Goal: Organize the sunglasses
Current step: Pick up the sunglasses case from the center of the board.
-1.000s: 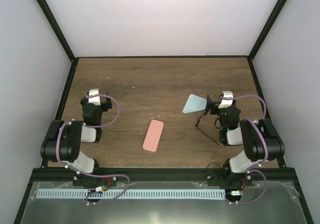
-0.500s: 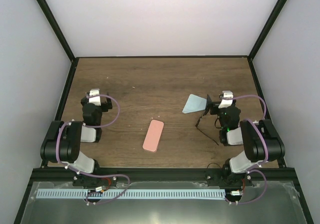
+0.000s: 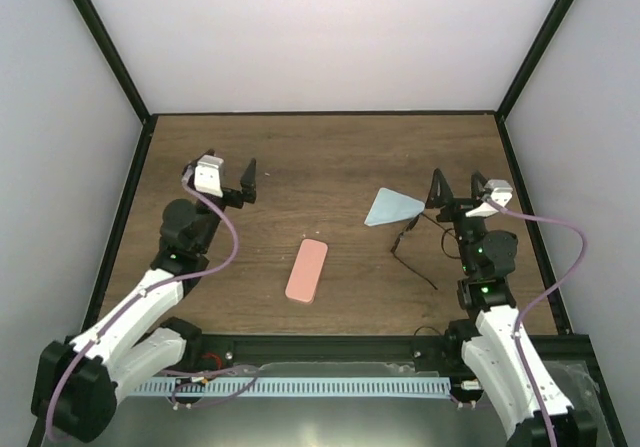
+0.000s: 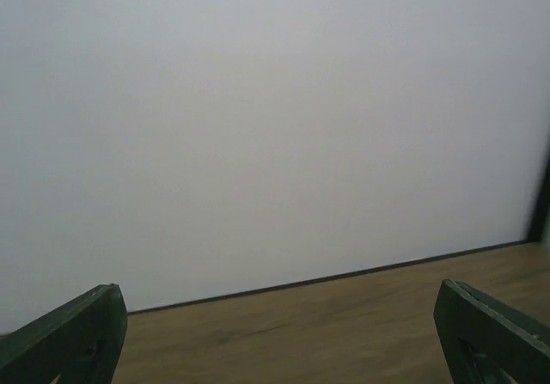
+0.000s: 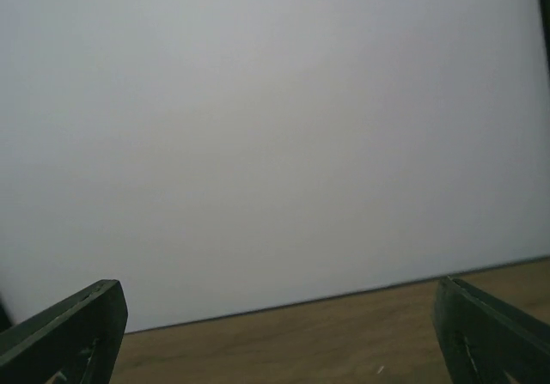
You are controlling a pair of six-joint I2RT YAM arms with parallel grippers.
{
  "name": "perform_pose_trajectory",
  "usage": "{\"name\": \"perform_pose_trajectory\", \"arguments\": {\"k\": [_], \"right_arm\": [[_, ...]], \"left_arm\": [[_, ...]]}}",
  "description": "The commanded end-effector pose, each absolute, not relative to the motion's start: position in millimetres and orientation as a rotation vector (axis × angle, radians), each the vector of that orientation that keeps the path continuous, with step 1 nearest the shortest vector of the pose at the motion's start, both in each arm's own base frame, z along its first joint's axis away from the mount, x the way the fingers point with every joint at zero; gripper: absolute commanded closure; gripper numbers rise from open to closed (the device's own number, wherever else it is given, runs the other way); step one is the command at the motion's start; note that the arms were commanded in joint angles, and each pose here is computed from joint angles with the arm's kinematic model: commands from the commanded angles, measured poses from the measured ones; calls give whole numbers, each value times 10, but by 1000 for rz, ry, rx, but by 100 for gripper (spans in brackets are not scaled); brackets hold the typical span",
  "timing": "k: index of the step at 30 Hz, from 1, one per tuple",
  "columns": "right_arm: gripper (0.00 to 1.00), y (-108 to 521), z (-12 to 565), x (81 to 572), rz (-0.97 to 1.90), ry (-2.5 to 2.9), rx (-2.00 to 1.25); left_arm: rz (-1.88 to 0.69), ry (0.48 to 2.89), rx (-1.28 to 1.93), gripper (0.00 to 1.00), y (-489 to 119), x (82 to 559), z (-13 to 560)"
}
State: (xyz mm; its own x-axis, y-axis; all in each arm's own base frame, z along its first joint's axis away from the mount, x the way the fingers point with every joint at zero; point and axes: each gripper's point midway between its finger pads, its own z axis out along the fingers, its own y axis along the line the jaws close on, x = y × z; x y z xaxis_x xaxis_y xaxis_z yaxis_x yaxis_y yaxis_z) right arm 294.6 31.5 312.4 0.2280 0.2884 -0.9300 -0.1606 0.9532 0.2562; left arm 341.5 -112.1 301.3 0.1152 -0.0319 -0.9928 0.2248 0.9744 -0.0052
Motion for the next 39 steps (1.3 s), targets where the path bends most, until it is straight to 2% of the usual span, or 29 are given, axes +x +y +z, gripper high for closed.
{"name": "perform_pose_trajectory", "arguments": {"k": [1,3,5,6,10,14,16,18,20,23,26,28,30,34,39], "right_arm": [[0,529,2810,2821,620,1475,235],[0,774,2917,2698,755,1486,127],[0,1025,2945,2670,864,1572,15],[0,1113,2942,2699,893,1630,-22],[0,1201,2307,3150,919,2063,149],[0,1579,1954,3244,1121,2159,15],[0,1646,1874,3334,1016,2184,-6],[0,1767,1875,3342,999,2205,-38],[0,1870,1917,3287,1013,2196,-60],[0,1740,1853,3265,893,2161,-18],[0,1703,1746,3241,864,2149,-27],[6,1653,1653,3303,817,2153,-2],[7,1611,1503,3367,768,2185,18],[4,1592,1234,3445,715,2264,30],[0,1596,1191,3491,701,2269,30]], "left_arm": [[-539,1465,344,0,-1590,3020,3086],[-722,1430,245,0,-1596,2853,3258],[-794,1566,-74,0,-1353,2953,3305],[-740,1691,-159,0,-1265,2992,3118],[-705,1827,-77,0,-1409,3051,2888],[-747,1964,-25,0,-1679,3134,2292],[-683,2056,28,0,-1805,3195,1999],[-730,2102,94,0,-2062,3196,1869],[-588,2125,171,0,-2205,3190,1753],[-422,2132,291,0,-2359,3109,1662],[-429,2152,429,0,-2533,2956,1569],[-414,2176,469,0,-2574,2926,1513],[-357,2200,479,0,-2549,2936,1462],[-342,2237,527,0,-2619,2887,1386],[-295,2333,570,0,-2704,2898,1110]]}}
